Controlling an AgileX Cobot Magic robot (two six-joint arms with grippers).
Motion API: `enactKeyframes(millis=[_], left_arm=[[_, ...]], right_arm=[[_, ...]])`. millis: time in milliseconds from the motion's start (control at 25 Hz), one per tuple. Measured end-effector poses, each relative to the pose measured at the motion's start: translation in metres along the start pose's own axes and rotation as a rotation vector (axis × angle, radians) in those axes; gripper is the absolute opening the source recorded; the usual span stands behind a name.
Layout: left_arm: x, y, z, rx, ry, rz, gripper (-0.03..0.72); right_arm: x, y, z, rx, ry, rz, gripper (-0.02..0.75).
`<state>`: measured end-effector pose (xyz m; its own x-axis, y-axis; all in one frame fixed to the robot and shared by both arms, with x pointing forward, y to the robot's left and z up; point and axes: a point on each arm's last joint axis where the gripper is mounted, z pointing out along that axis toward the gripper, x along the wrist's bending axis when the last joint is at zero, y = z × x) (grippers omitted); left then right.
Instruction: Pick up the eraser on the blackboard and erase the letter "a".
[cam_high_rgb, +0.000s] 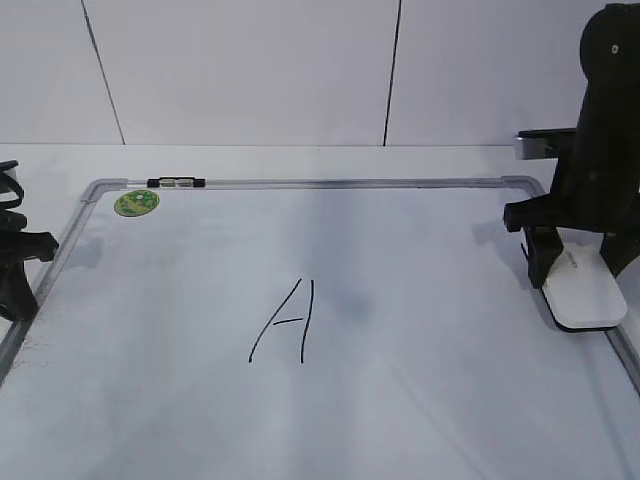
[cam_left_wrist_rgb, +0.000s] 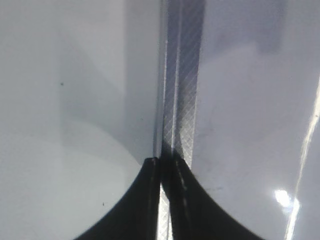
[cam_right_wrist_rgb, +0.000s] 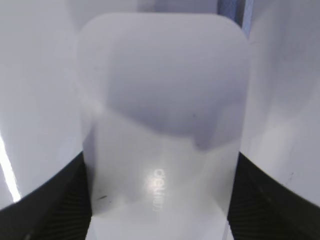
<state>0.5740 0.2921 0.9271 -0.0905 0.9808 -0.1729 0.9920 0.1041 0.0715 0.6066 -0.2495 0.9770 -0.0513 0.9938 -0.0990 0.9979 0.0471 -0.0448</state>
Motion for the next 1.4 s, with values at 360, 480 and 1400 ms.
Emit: enactKeyframes(millis=[360, 480, 1400], left_arm=[[0.0, 0.0, 0.0, 0.0, 0.0, 0.0, 0.014], [0.0, 0.0, 0.0, 0.0, 0.0, 0.0, 0.014], [0.0, 0.0, 0.0, 0.0, -0.003, -0.003, 0.014]], right_arm=[[0.0, 0.0, 0.0, -0.001, -0.004, -0.004, 0.538], [-0.001, 0.0, 0.001, 0.0, -0.011, -0.006, 0.538], [0.002, 0.005, 0.022, 0.056, -0.014, -0.022, 0.56]])
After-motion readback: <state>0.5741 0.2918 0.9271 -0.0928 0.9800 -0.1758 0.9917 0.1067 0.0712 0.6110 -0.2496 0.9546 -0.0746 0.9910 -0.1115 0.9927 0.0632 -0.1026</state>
